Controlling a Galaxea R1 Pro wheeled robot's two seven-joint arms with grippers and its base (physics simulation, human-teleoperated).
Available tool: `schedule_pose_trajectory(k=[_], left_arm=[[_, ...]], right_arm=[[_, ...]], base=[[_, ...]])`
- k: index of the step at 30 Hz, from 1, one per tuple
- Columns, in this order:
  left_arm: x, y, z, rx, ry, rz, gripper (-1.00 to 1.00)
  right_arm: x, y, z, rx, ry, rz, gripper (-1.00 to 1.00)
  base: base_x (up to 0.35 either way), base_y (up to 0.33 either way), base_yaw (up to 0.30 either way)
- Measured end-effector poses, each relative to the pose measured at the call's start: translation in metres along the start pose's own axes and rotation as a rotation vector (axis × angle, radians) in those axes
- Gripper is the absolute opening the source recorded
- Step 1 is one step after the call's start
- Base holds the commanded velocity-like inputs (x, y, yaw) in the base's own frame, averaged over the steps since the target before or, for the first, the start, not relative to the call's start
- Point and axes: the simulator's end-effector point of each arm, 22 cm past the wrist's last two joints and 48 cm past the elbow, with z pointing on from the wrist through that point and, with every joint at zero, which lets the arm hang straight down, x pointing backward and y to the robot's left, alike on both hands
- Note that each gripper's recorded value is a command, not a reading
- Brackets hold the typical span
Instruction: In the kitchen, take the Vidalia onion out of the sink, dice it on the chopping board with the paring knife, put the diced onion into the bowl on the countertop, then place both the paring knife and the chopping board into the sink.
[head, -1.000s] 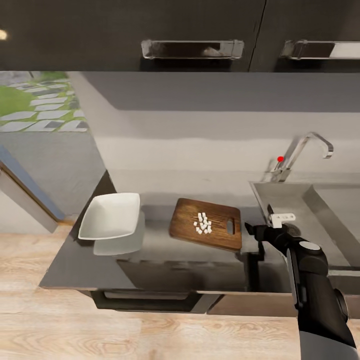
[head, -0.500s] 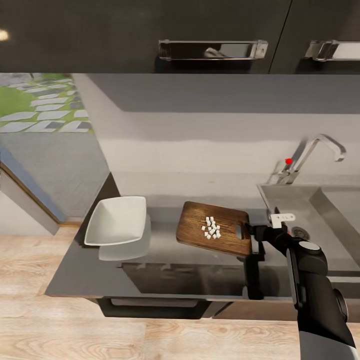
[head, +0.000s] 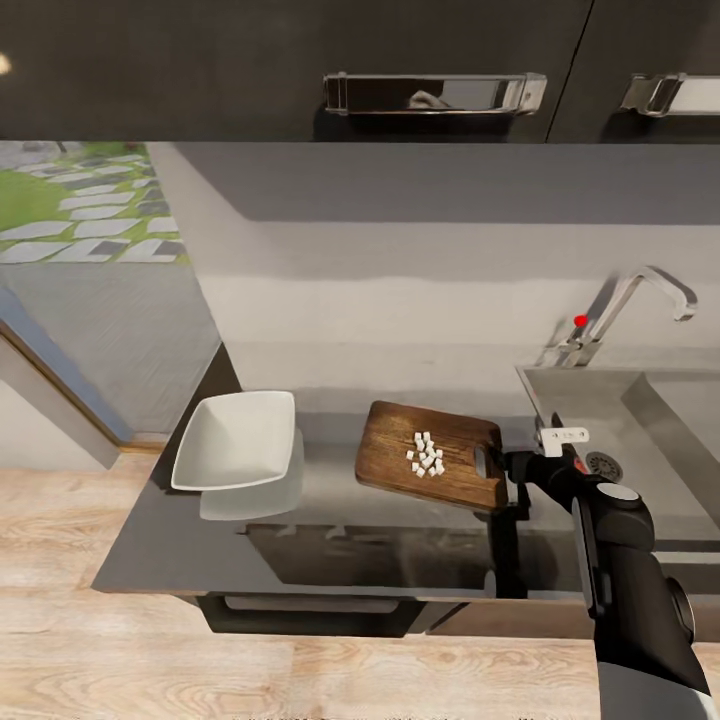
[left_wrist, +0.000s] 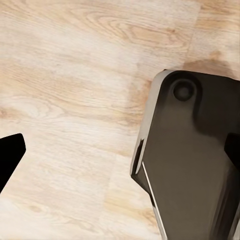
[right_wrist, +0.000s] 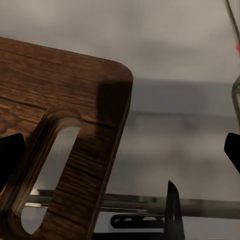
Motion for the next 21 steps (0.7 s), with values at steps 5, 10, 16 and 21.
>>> schedule_pose_trajectory(k=[5, 10, 16, 21], left_arm=[[0.004, 0.001, -0.002, -0.002, 0.013, 0.001, 1.0], [0.008, 0.001, -0.003, -0.004, 0.024, 0.004, 1.0], [0.011, 0.002, -0.005, -0.006, 0.034, 0.006, 1.0], [0.013, 0.003, -0.006, -0.007, 0.041, 0.008, 1.0]], right_arm=[[0.006, 0.0, 0.003, 0.0, 0.012, 0.001, 1.0], [0.011, 0.0, 0.006, 0.001, 0.022, 0.002, 1.0], [0.016, 0.0, 0.01, 0.0, 0.032, 0.002, 1.0], [0.021, 0.0, 0.012, 0.0, 0.041, 0.002, 1.0]], base=[[0.077, 0.054, 0.0], [0.025, 0.014, 0.0], [0.002, 0.001, 0.0], [0.0, 0.0, 0.0]])
